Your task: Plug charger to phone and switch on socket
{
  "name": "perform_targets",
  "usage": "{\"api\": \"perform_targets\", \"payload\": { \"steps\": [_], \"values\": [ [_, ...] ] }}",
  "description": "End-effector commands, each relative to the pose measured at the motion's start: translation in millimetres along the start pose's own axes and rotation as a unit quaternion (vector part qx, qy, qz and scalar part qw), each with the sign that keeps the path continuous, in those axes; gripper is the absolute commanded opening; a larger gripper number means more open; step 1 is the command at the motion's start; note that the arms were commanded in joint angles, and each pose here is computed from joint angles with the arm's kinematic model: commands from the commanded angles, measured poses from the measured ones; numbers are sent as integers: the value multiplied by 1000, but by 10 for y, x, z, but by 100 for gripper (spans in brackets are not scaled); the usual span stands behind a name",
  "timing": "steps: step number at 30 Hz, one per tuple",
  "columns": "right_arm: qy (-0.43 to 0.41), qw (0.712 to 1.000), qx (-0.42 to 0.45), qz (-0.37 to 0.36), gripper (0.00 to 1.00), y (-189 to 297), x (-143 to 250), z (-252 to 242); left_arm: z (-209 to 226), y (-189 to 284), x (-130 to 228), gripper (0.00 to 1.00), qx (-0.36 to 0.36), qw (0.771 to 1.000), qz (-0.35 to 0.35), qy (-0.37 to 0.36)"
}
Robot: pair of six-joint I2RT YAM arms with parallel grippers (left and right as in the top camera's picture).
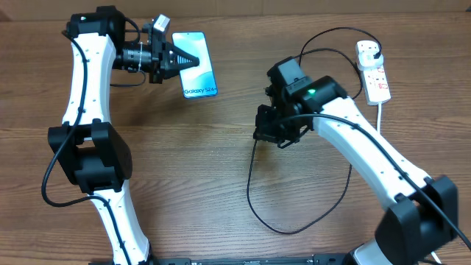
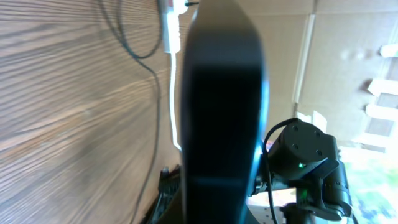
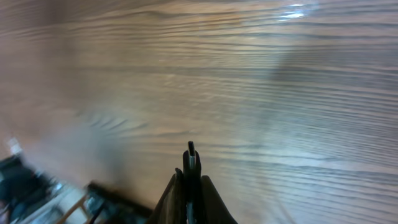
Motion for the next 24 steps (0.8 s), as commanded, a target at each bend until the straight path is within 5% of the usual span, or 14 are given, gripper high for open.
{"api": "perform_targets", "payload": {
  "steps": [1, 20, 24],
  "values": [
    [60, 995, -80, -1, 4, 323, 105, 282, -352, -66, 5, 4, 70, 997, -5, -33],
    [165, 958, -223, 76, 4, 559, 484, 654, -442, -191, 57, 4, 87, 995, 8, -46],
    [219, 925, -294, 98, 4, 684, 614, 812, -385, -225, 87, 4, 66, 997, 17, -47]
  ]
}}
Point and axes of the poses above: each gripper's point midway between its finger pads, its own y axis back along the fingers, its own z axis along the line the jaws close on, x = y × z, the point moved 2 cm from there along y, back along the fingers, and after that the axes turned 6 degrees about -y, right-handed, at the moved point
